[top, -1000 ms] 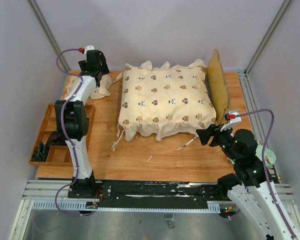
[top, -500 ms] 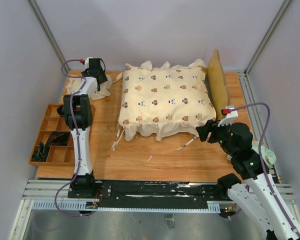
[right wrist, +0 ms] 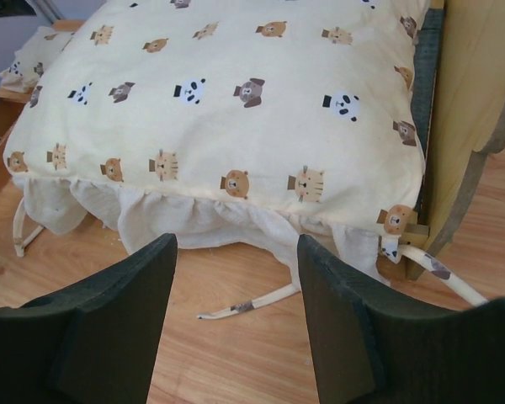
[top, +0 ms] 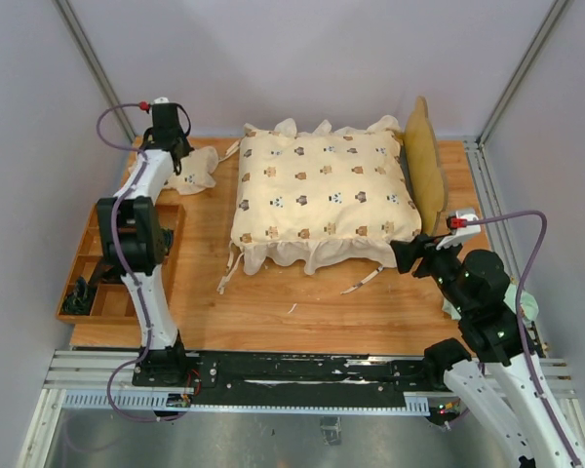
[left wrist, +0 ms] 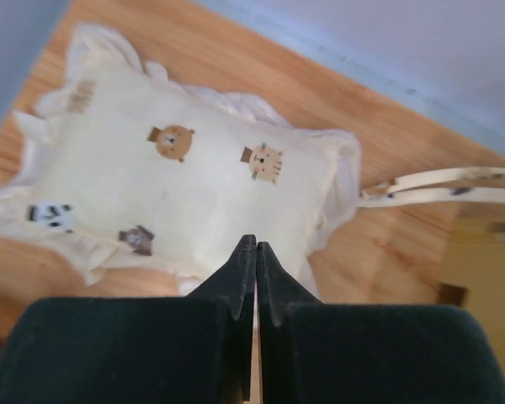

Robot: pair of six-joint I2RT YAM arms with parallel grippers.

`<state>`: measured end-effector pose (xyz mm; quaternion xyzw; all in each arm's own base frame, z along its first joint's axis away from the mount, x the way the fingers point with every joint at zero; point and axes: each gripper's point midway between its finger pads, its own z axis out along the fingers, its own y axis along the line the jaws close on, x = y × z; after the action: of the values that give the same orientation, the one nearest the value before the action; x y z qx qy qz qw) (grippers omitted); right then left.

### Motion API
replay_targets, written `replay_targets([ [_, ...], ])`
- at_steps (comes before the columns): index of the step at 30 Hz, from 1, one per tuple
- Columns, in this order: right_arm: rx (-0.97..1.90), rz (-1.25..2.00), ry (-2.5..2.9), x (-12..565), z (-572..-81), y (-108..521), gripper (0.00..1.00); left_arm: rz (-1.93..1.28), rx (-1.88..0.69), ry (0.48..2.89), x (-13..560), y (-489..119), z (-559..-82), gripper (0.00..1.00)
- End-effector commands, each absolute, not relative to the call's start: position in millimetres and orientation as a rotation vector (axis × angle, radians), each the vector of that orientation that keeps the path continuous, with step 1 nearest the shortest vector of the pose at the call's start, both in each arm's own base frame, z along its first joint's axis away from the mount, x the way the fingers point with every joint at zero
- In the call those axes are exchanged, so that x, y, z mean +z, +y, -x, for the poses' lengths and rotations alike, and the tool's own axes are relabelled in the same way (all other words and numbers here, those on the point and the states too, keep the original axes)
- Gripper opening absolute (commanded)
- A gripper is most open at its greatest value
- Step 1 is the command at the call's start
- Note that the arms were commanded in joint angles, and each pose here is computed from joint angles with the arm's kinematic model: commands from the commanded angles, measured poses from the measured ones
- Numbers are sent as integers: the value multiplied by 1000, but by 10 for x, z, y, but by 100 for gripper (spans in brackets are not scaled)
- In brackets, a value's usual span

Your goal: Set up the pet bed

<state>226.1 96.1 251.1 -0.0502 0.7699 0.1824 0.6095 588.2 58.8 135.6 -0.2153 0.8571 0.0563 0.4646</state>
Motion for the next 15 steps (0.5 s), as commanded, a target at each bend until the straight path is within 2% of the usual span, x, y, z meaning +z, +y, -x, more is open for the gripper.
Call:
replay_targets([
  [1, 458, 112, 1759, 2497, -2278, 1007, 61, 471, 79, 1814, 2672, 580, -5639, 3],
  [2, 466, 108, 1766, 2466, -2277, 1016, 61, 512, 103, 1789, 2738, 643, -5574, 19],
  [3, 476, 107, 1772, 2443, -2273, 1032, 61, 552, 140, 1776, 2763, 719, -5538, 41],
  [4, 487, 113, 1774, 2434, -2264, 1049, 61, 574, 166, 1782, 2739, 762, -5537, 53],
  [10, 486, 131, 1746, 2501, -2268, 1057, 61, 535, 167, 1956, 2076, 693, -5747, 83],
  [15, 480, 128, 1754, 2499, -2282, 1053, 60, 477, 134, 2010, 1708, 645, -5899, 88],
])
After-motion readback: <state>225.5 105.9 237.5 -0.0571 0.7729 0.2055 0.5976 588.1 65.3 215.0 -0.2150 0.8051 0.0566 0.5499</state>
